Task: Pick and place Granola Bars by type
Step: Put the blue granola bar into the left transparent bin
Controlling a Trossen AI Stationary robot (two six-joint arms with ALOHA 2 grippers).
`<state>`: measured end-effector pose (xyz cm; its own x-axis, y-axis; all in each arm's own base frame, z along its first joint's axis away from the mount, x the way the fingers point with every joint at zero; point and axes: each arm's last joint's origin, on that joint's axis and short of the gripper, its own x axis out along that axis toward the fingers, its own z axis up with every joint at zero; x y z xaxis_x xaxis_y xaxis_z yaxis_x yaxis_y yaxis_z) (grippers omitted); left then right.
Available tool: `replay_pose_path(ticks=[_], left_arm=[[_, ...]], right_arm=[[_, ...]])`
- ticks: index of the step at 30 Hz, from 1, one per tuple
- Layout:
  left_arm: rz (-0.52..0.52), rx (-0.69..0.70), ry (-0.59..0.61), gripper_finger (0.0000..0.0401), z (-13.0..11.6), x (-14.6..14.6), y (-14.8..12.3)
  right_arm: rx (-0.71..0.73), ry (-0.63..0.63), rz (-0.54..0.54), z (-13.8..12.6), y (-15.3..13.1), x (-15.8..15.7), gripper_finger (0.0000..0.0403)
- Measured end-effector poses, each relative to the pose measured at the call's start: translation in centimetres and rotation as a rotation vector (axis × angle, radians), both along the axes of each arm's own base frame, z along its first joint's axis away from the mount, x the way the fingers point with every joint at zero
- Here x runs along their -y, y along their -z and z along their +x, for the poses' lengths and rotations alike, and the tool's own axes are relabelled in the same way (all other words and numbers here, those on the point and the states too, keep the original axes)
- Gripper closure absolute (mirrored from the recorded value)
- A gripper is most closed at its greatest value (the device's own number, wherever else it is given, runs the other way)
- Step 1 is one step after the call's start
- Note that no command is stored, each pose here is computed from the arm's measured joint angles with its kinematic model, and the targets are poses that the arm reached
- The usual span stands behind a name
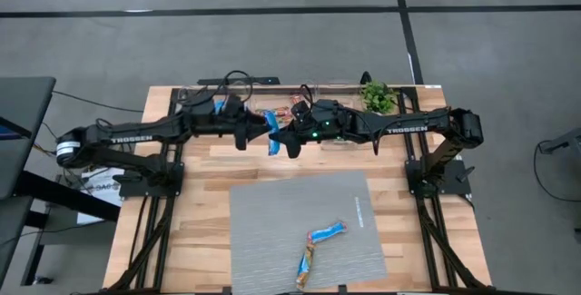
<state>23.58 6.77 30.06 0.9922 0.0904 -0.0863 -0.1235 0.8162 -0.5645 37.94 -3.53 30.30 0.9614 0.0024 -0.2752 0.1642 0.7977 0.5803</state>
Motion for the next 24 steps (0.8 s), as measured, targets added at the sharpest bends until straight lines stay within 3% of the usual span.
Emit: replay_pose_path(ticks=[10,24], left_arm=[[0.004,0.001,-0.008,0.0192,0.65,-0.23,-0.12],[0.011,0.000,-0.011,0.0316,0.65,-0.23,-0.12]], right_arm=[[0.000,-0.004,-0.018,0.00,0.00,0.00,0.0346],[-0.001,-0.003,-0.029,-0.01,0.01,0.04,0.0346]])
